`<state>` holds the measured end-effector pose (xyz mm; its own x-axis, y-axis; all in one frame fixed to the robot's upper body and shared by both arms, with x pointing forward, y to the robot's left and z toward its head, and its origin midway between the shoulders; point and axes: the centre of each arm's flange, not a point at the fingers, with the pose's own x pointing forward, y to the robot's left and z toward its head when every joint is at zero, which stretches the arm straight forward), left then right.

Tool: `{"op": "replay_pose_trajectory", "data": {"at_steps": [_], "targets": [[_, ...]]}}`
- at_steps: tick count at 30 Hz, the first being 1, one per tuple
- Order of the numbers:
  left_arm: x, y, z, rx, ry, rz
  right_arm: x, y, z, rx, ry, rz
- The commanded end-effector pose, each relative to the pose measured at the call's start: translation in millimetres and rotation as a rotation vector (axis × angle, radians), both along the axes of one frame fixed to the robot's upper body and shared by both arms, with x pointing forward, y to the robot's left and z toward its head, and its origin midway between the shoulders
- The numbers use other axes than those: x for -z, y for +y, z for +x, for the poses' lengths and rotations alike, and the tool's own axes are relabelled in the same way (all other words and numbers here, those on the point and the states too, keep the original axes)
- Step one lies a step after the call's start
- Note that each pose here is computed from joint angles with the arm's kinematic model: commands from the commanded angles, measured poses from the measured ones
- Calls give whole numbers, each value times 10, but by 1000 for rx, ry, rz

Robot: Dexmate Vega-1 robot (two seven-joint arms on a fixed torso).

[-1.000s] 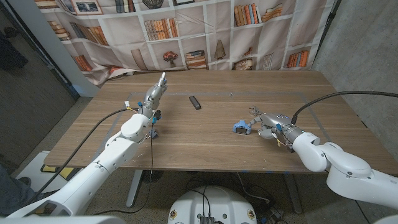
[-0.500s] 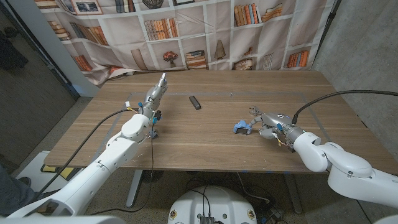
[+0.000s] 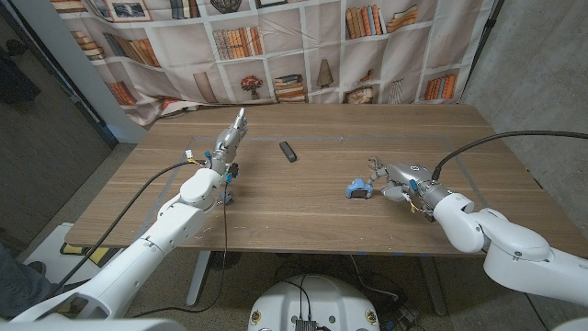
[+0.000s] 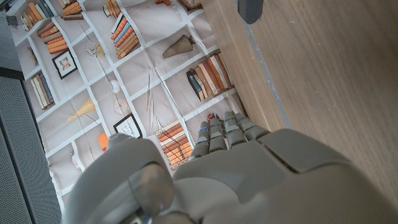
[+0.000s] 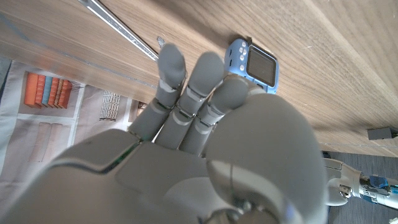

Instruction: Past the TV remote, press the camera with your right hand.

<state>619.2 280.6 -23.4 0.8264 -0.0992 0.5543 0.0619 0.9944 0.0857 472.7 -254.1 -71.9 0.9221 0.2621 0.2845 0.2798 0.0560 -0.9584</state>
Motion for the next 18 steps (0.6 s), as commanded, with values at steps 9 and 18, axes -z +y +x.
{"op": "replay_pose_trajectory", "data": {"at_steps": [9,18], "targets": [[-55,32,9,5,-12,4,-113,20,-71,-22,-101,76],[-52,62,-11,17,-15,11,-168,32,-126,-26,-158,115]]}}
